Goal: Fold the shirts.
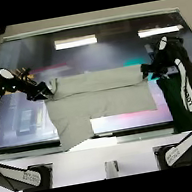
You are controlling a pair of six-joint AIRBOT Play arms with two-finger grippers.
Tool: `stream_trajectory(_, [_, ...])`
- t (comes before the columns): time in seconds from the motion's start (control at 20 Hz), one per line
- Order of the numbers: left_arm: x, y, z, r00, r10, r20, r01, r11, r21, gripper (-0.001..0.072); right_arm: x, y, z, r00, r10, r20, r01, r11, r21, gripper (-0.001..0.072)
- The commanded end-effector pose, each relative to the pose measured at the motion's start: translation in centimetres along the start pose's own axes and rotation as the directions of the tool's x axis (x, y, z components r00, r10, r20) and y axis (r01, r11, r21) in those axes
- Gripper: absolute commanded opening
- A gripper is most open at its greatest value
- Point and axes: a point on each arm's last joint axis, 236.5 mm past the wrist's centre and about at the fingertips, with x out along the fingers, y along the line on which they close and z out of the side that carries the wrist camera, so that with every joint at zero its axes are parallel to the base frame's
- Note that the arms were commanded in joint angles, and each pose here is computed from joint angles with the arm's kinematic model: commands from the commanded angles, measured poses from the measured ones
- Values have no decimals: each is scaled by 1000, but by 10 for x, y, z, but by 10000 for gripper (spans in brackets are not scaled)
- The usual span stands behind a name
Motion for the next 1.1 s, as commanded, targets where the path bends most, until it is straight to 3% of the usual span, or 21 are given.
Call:
stream_trajectory(0.0, [-14,1,-17,999,-6,-51,5,1000,-26,528,-21,-7,-7,999,-34,7,34,999,-37,424])
stream_trajectory(0.15, [-42,0,-26,999,-6,-31,5,1000,-16,528,-44,-17,-21,998,-70,-6,69,996,-60,423])
stream_trajectory(0.4, [-45,3,-82,999,7,-52,-6,1000,20,528,-50,-9,-61,987,114,-117,-110,993,38,423])
stream_trajectory(0.8, [18,30,-194,994,-19,-105,13,998,-58,528,-27,-15,-134,989,95,-115,-94,996,13,423])
stream_trajectory(1.05, [47,23,-204,992,-96,-80,85,987,-138,527,-21,-15,-142,986,96,-136,-94,995,16,423])
